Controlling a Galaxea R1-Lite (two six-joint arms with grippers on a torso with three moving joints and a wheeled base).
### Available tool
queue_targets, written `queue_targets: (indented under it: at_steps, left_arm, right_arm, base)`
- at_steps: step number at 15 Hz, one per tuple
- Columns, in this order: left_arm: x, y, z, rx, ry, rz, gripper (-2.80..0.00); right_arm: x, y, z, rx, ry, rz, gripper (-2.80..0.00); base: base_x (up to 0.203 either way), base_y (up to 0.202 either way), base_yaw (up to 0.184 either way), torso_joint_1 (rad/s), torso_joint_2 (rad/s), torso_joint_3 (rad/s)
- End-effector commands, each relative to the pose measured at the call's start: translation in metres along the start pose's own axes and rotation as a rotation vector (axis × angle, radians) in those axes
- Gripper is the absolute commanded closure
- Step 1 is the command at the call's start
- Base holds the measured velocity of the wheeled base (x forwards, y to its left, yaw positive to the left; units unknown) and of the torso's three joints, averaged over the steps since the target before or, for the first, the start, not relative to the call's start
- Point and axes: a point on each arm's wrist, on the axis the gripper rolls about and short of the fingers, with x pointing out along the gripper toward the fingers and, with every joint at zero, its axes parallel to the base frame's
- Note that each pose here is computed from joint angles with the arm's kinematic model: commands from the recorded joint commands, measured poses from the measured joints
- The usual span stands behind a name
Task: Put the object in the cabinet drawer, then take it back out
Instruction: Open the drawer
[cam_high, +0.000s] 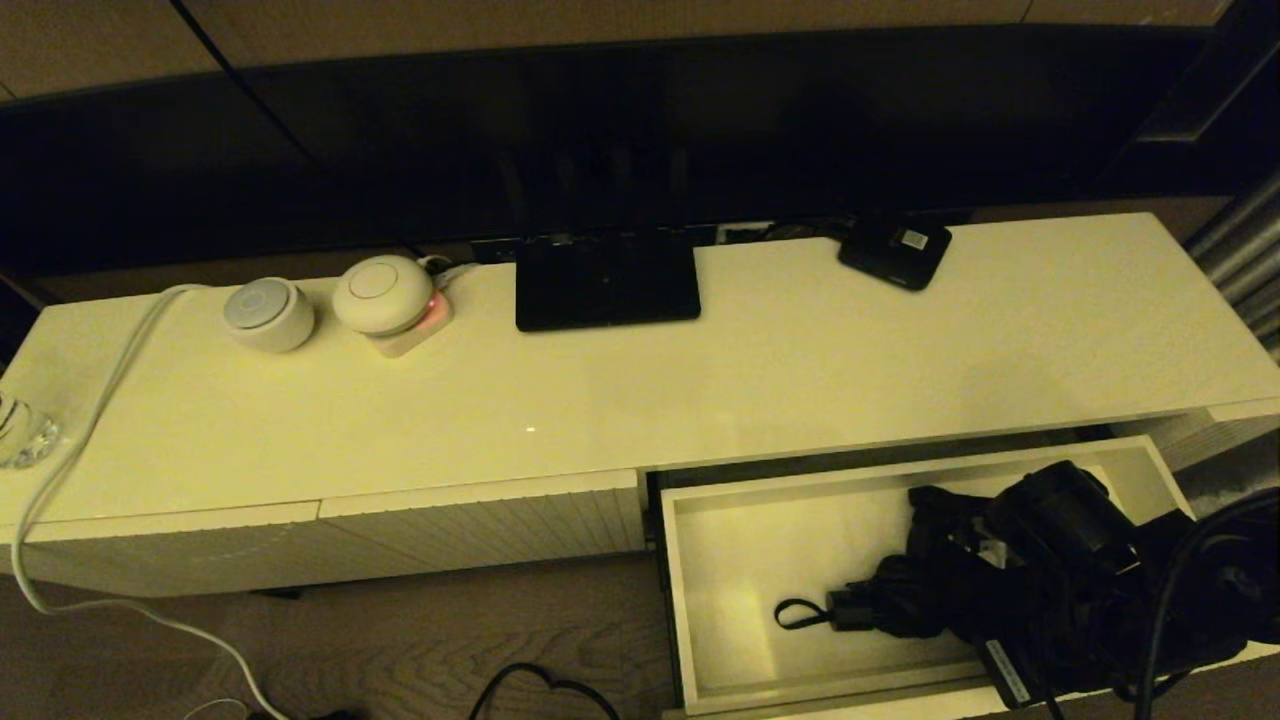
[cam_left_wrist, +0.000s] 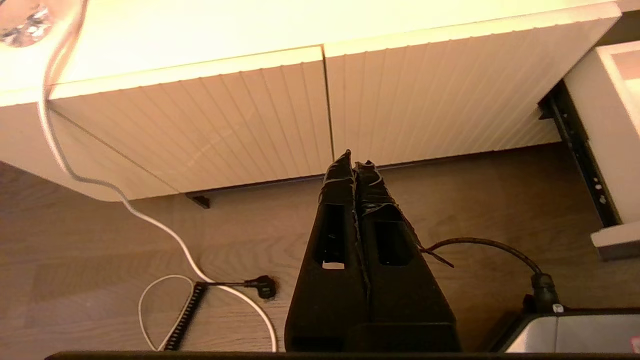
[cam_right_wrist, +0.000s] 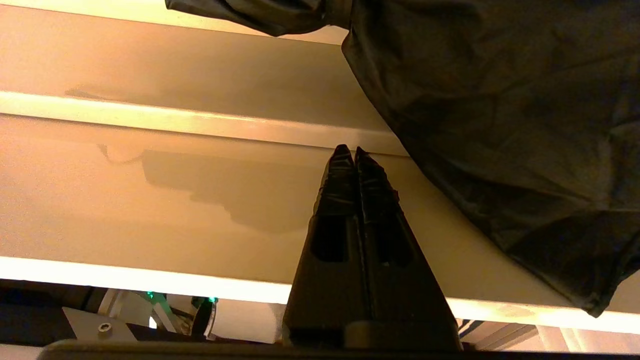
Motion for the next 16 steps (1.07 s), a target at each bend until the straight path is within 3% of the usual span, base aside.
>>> queue_targets:
  at_steps: [1, 5, 8, 12, 16]
  left_arm:
    - [0.000, 0.000, -0.001, 0.000, 0.003, 0.000, 0.00]
    - [0.000, 0.000, -0.001, 0.000, 0.003, 0.000, 0.00]
    - [0.000, 0.000, -0.001, 0.000, 0.003, 0.000, 0.00]
    - [0.000, 0.000, -0.001, 0.000, 0.003, 0.000, 0.00]
    - [0.000, 0.000, -0.001, 0.000, 0.003, 0.000, 0.00]
  right_arm:
    - [-0.005, -0.001, -0.001, 0.007, -0.024, 0.000, 0.00]
    - [-0.031, -0.007, 0.013, 0.033, -0.174, 0.013, 0.00]
    - [-0.056, -0.009, 0.015, -0.020, -0.290, 0.011, 0.00]
    - [-0.068, -0.016, 0.012, -0.238, -0.336, -0.037, 0.00]
    - [-0.073, -0.027, 0.015, -0.644, -0.338, -0.126, 0.00]
  base:
    - [0.000, 0.000, 0.000, 0.000, 0.00, 0.000]
    - [0.000, 0.000, 0.000, 0.000, 0.00, 0.000]
    - [0.000, 0.000, 0.000, 0.000, 0.00, 0.000]
    - [0.000, 0.000, 0.000, 0.000, 0.00, 0.000]
    - [0.000, 0.000, 0.000, 0.000, 0.00, 0.000]
